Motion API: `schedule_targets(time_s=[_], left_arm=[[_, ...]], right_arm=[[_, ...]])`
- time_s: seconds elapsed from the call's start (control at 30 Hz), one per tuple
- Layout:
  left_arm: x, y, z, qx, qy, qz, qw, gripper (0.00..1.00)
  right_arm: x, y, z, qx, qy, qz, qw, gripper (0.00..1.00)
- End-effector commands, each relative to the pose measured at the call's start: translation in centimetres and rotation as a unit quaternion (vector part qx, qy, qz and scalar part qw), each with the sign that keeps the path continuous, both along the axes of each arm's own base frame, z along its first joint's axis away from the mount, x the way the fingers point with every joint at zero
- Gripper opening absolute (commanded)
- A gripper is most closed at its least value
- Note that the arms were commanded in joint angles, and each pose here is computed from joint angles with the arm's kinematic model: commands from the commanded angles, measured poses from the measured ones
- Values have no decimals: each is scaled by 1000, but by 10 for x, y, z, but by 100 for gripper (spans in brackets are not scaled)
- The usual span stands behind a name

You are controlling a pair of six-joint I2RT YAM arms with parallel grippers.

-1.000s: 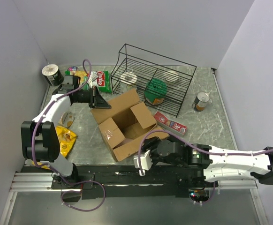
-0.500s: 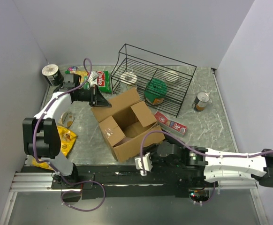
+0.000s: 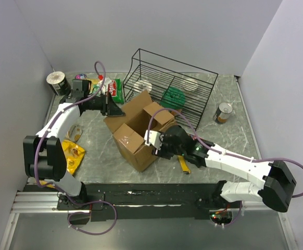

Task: Unpack the express box

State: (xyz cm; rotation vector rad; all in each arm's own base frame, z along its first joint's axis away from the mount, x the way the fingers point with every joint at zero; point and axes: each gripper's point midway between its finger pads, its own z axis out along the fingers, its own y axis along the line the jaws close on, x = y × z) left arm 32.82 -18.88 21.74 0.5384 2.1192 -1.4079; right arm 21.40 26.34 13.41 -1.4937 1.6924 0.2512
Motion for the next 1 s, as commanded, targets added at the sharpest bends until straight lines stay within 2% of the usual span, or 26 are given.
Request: schedule_targets(time_s=[0.0,0.07,0.1,0.17,0.2,0.27,0.33,0.43,0.5,0.6,0.77,0.87,0.97], left_arm=[[-35,-25,-4,2,12,-52,999,1],[-36,-23,-4,11,10,-43,999,1],[-34,-22,-3,15,6,-40,999,1],[-34,-21,0,22,0,-36,999,1],[-32,-21,4,23,-9,-34,999,1],[-29,-20,9,24,-14,-29,999,1],[-26,-21,14,23,-21,-27,999,1],[-25,-21,15,22,-24,-28,999,1],[-26,-22,17,18,-25,-32,999,1],[-29,-23,20,13,-28,-38,999,1],[-37,-24,24,7,-31,-44,999,1],[-40,-24,24,7,-32,-46,998,1],[-43,-23,23,6,-28,-44,999,1]], right_arm=[[7,32,53,76,-18,30,996,59],[-9,23,45,45,19,49,998,57],[-11,23,60,49,19,51,997,57],[-31,4,56,5,62,63,996,55],[-34,1,75,8,56,71,996,55],[-48,-19,81,-26,70,79,994,53],[-52,-34,96,-23,47,78,996,52],[-50,-38,133,19,-14,84,996,51],[-39,-25,160,65,-58,83,993,49],[-16,3,177,93,-84,75,989,45],[26,44,164,72,-80,52,993,40],[43,63,123,36,-50,43,997,37],[43,69,95,8,-22,55,998,36]])
